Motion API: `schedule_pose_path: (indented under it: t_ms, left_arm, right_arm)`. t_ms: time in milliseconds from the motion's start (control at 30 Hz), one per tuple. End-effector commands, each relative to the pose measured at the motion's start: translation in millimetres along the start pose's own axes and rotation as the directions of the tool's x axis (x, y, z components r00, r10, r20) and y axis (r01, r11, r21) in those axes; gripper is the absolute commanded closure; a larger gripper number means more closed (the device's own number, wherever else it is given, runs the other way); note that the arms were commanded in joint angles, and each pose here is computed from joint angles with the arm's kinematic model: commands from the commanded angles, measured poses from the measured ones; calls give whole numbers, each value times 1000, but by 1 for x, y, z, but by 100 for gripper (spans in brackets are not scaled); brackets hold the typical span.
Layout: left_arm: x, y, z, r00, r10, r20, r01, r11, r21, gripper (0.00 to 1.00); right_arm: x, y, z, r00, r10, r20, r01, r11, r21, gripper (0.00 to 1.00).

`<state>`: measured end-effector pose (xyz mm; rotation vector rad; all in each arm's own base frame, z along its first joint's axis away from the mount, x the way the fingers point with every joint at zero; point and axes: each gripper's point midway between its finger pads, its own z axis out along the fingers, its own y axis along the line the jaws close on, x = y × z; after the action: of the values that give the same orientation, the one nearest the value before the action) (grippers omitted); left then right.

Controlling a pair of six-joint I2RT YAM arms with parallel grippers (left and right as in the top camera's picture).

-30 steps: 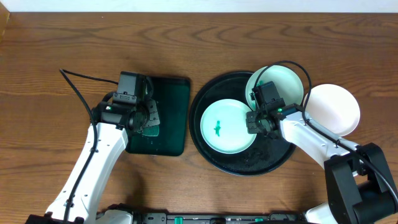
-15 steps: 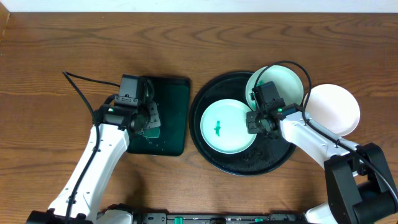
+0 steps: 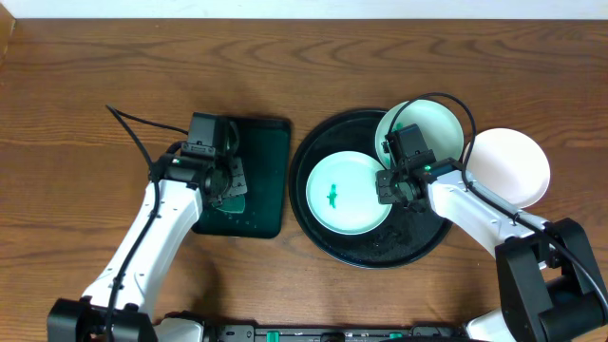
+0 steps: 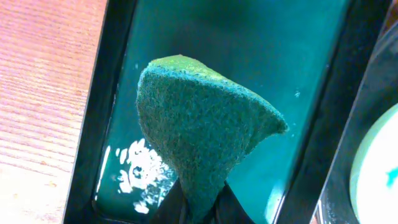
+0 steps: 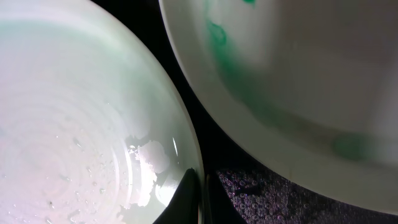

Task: Clean dirty plates on tray and stack at the side
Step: 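Lift the sponge with the left gripper and dip it in the water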

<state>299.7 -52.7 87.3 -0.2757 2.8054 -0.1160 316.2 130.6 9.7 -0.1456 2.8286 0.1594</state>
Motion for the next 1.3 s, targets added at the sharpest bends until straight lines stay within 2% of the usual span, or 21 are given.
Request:
schedule_pose_path:
  t_ms: [0,367,500,900,1267]
  left_arm:
    - [4,2,7,1000,8,-22,-9,1000,-13,93]
    - [12,-5,25,994,7,-108,-6,1000,12,92]
    - [2,-15,18,995,8,-100,-2,999,53,93]
    - [-31,-28,-35,995,8,-103,-3,999,51,93]
    - [-32,-27,-32,992,7,-129,-3,999,37,93]
  right_arm:
    - [6,1,3,1000,-16,-20,16,1000,-2,99]
    - [6,2,3,1000,-16,-21,16,1000,-8,99]
    - [6,2,3,1000,-16,-22,16,1000,-9,99]
    - [6,2,3,1000,-16,-22,16,1000,-9,99]
    - [6,2,3,1000,-16,-22,16,1000,-9,99]
